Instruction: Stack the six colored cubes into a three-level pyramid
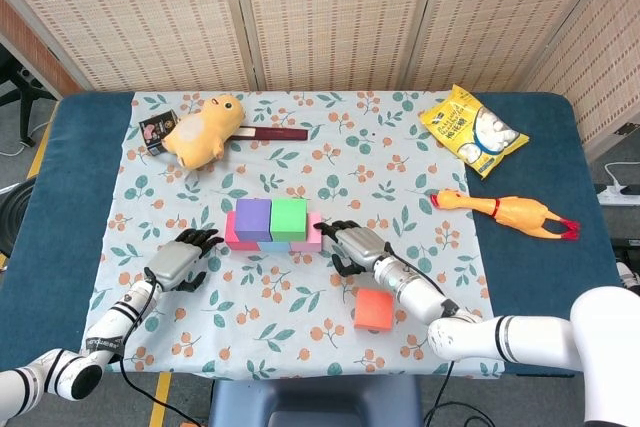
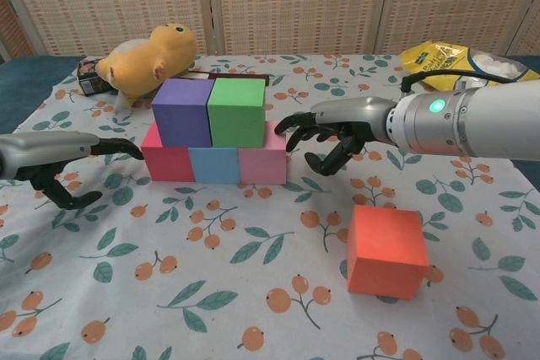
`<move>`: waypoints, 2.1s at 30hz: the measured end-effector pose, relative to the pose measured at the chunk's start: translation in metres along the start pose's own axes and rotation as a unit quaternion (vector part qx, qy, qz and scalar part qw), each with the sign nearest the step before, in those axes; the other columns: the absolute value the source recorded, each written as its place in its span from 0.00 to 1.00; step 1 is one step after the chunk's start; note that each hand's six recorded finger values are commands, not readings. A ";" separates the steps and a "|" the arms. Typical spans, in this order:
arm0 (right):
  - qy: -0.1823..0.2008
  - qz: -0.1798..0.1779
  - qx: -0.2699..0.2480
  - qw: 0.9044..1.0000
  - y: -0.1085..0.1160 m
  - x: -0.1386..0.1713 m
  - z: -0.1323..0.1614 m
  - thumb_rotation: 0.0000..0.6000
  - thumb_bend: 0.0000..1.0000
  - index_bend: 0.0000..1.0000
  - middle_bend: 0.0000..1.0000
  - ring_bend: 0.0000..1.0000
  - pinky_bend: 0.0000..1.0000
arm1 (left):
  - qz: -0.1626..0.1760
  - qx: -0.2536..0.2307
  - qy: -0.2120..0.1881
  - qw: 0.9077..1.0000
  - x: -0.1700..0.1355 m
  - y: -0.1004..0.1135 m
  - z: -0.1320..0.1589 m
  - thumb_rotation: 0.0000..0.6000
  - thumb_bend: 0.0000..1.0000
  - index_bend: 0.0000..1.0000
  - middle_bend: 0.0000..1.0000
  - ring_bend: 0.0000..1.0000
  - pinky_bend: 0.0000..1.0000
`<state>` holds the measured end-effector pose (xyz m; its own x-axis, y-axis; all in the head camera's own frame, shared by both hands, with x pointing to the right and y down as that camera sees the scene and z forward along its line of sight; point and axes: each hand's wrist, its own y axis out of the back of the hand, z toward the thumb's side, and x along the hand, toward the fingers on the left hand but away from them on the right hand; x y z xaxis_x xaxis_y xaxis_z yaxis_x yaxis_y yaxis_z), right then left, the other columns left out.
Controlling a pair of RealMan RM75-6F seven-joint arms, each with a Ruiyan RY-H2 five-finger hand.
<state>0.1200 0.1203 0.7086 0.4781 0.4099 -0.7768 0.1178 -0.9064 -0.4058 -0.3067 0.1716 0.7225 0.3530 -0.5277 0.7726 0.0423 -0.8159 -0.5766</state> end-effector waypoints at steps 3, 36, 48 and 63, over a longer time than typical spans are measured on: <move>0.001 0.001 0.000 1.000 0.000 -0.001 0.001 1.00 0.65 0.00 0.12 0.00 0.00 | -0.001 0.003 -0.002 1.000 0.001 0.000 0.002 1.00 0.53 0.10 0.00 0.00 0.02; 0.011 -0.059 0.016 0.998 0.060 0.102 -0.002 1.00 0.50 0.00 0.12 0.00 0.00 | 0.093 -0.044 0.062 0.993 -0.071 0.053 -0.059 1.00 0.53 0.11 0.00 0.00 0.02; -0.003 -0.029 0.085 0.996 0.025 0.154 -0.015 1.00 0.01 0.00 0.12 0.00 0.00 | 0.149 -0.081 0.095 0.981 -0.111 0.069 -0.088 1.00 0.53 0.13 0.00 0.00 0.02; -0.031 -0.015 0.114 0.993 -0.040 0.156 -0.037 1.00 0.00 0.00 0.12 0.00 0.00 | 0.143 -0.092 0.095 0.981 -0.111 0.060 -0.093 1.00 0.51 0.13 0.00 0.00 0.02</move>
<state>0.2224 0.2165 0.6213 0.4214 0.4487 -0.7881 -0.0723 -0.8496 -0.5224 -0.4305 0.1595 0.6273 0.1439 -0.7612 0.6324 -0.2083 -0.6480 -0.7326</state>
